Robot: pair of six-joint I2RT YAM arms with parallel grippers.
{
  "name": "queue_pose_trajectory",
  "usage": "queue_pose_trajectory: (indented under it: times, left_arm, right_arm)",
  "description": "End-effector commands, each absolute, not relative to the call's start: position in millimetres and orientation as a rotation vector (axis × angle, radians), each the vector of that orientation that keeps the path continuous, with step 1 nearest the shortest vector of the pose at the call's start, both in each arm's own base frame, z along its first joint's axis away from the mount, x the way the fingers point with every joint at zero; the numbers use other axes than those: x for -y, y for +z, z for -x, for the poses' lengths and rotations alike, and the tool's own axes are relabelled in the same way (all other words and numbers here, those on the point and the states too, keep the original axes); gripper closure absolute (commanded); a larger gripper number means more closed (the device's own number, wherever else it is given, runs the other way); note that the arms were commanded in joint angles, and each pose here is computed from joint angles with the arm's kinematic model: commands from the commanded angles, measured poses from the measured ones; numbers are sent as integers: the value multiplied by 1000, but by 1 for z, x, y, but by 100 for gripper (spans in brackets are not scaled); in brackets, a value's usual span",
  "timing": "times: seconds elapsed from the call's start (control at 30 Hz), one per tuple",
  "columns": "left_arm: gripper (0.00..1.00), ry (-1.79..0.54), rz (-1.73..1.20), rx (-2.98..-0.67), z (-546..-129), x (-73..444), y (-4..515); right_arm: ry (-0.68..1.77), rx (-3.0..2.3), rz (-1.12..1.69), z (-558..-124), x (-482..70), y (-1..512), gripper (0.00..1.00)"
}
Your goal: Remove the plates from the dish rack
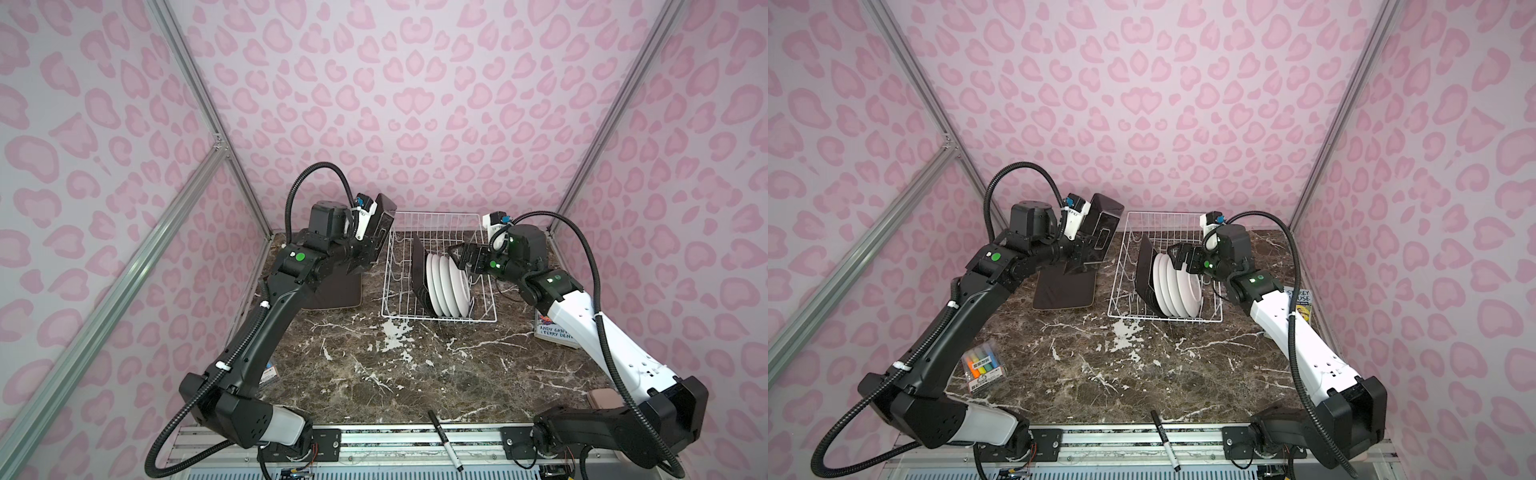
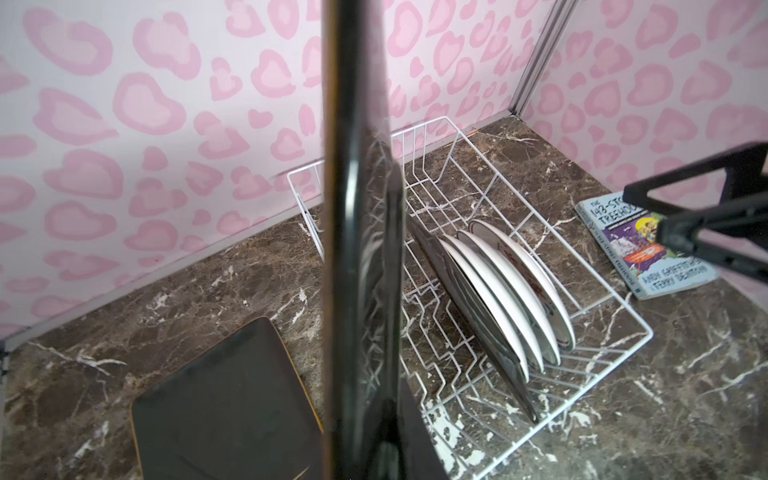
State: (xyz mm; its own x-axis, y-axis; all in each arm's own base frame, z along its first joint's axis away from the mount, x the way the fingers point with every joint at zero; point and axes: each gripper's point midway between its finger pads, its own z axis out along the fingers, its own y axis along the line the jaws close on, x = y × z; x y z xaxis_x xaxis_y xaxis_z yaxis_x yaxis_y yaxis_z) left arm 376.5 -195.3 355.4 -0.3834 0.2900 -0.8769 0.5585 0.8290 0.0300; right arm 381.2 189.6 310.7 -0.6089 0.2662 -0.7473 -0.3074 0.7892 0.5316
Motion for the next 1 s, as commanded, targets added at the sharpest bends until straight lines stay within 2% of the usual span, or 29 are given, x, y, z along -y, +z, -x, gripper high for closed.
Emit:
queue_pose_trajectory:
  times: [0.0, 0.43, 0.77, 0.97]
  left_arm:
    - [96, -196, -704, -1616, -388, 199, 421]
    - [96, 130, -1011, -1363, -366, 219, 392]
    - [96, 325, -1037, -1216, -366, 227, 402]
    - [96, 426, -1055, -1122, -362, 234, 403]
  right_arm:
    - [934, -2052, -43, -384, -192, 323, 2]
    - [1042, -2056, -137, -401, -199, 327, 2]
    - [1123, -1999, -179, -408, -206, 354, 1]
    - [1137, -2015, -200, -409, -212, 352, 1]
